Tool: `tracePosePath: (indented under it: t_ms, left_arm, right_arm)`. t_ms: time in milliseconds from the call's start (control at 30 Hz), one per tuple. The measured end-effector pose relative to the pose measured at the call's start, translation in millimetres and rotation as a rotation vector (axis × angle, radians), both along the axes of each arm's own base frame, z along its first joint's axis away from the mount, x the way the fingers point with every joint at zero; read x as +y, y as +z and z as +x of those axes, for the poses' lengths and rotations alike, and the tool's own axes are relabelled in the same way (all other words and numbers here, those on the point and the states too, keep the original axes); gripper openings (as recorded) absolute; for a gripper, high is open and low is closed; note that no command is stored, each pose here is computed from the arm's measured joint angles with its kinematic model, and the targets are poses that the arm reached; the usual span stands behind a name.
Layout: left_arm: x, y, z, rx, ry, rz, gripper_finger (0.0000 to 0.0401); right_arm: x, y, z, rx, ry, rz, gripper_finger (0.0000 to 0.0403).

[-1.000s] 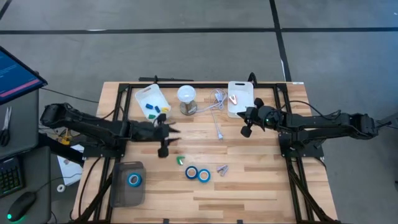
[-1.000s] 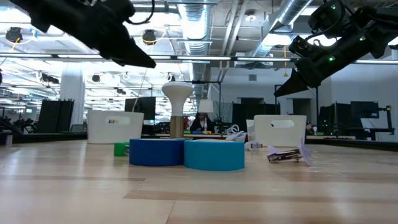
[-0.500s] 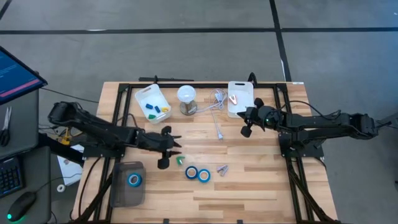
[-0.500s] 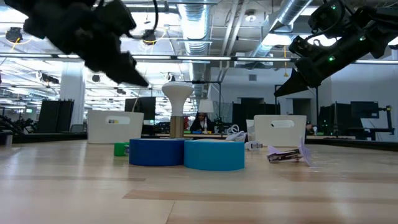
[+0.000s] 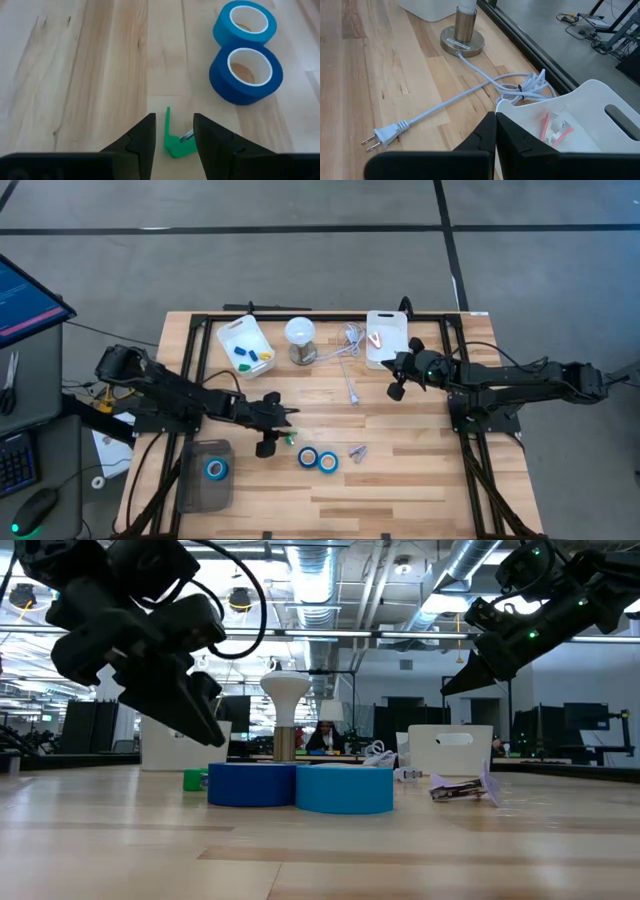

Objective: Pick and place Stapler, Stapler remover, tape
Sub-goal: Put the green stapler into the left white bin

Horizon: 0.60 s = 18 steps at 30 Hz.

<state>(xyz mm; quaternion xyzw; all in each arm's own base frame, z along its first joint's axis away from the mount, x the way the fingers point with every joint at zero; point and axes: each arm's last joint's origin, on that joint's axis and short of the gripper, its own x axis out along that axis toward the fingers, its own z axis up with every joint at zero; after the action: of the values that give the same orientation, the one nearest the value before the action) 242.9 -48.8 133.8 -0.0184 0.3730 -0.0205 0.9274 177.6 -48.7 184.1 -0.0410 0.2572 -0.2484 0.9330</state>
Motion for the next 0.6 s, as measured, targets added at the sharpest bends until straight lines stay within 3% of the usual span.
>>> tracePosePath:
  t_ms: [600]
  left_arm:
    - [-1.0,-26.0,9.7,0.041,0.061,-0.049,0.0122]
  right_arm:
    - [0.0,0.0,0.0,0.000,0.000,0.000,0.0000]
